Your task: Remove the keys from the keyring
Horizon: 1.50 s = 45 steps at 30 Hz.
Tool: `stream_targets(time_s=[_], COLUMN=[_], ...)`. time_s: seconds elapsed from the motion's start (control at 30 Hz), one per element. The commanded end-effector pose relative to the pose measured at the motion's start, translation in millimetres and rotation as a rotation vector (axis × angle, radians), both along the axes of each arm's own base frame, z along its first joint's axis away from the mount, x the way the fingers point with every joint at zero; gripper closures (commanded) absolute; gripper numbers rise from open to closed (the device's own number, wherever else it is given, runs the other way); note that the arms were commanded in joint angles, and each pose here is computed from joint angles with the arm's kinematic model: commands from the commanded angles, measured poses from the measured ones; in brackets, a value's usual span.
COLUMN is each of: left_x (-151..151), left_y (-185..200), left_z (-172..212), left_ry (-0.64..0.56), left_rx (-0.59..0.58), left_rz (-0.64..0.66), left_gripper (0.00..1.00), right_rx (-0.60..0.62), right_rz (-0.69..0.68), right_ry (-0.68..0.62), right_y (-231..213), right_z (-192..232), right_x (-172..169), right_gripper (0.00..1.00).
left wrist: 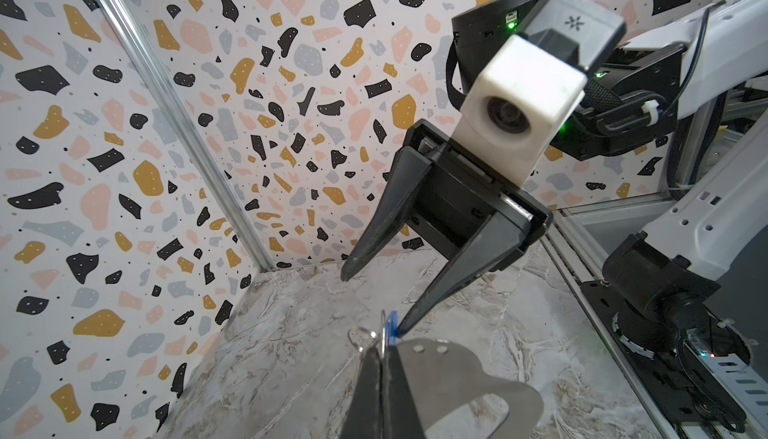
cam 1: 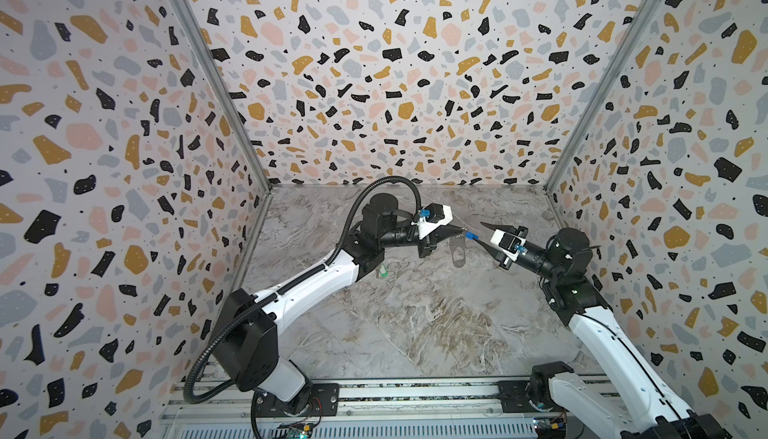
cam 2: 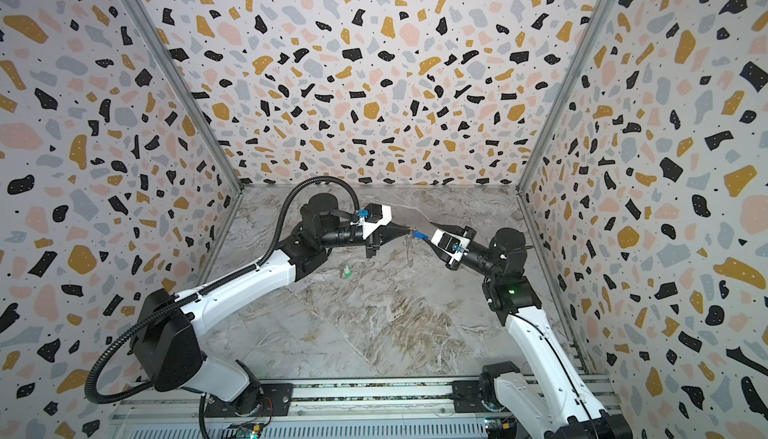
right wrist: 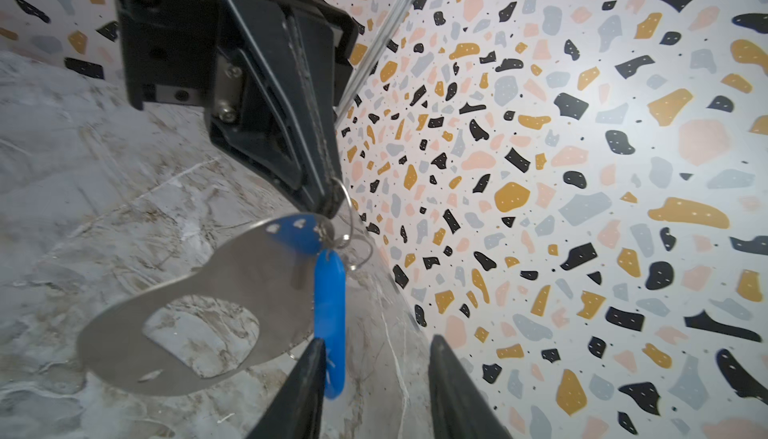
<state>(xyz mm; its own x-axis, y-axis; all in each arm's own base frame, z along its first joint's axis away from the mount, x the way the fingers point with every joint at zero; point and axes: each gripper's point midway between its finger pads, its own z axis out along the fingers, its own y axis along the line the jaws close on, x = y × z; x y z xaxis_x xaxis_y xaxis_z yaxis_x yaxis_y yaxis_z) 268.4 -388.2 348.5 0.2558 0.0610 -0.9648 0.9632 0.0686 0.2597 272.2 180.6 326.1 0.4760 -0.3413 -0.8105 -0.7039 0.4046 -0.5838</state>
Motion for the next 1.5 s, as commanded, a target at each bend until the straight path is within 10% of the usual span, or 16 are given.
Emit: stream_targets(time_s=[0.0,1.47], left_x=[-1.5,-4.8], left_y=[2.5,7.2], left_z=[14.3,6.0], left_ry=[-0.041,-0.046], left_rx=[-0.043,-0.023], left_rz=[-0.012,-0.013], left_gripper=[1.0,1.0], right_rx=[0.008,0.177], right_rz=[0.091,0.283], right_ry=[0.031,0.165], right_y=[6.3,16.7], right_z=[12.9,15.3], right_x=[-15.0,-19.9], right_gripper=[0.58,0.78])
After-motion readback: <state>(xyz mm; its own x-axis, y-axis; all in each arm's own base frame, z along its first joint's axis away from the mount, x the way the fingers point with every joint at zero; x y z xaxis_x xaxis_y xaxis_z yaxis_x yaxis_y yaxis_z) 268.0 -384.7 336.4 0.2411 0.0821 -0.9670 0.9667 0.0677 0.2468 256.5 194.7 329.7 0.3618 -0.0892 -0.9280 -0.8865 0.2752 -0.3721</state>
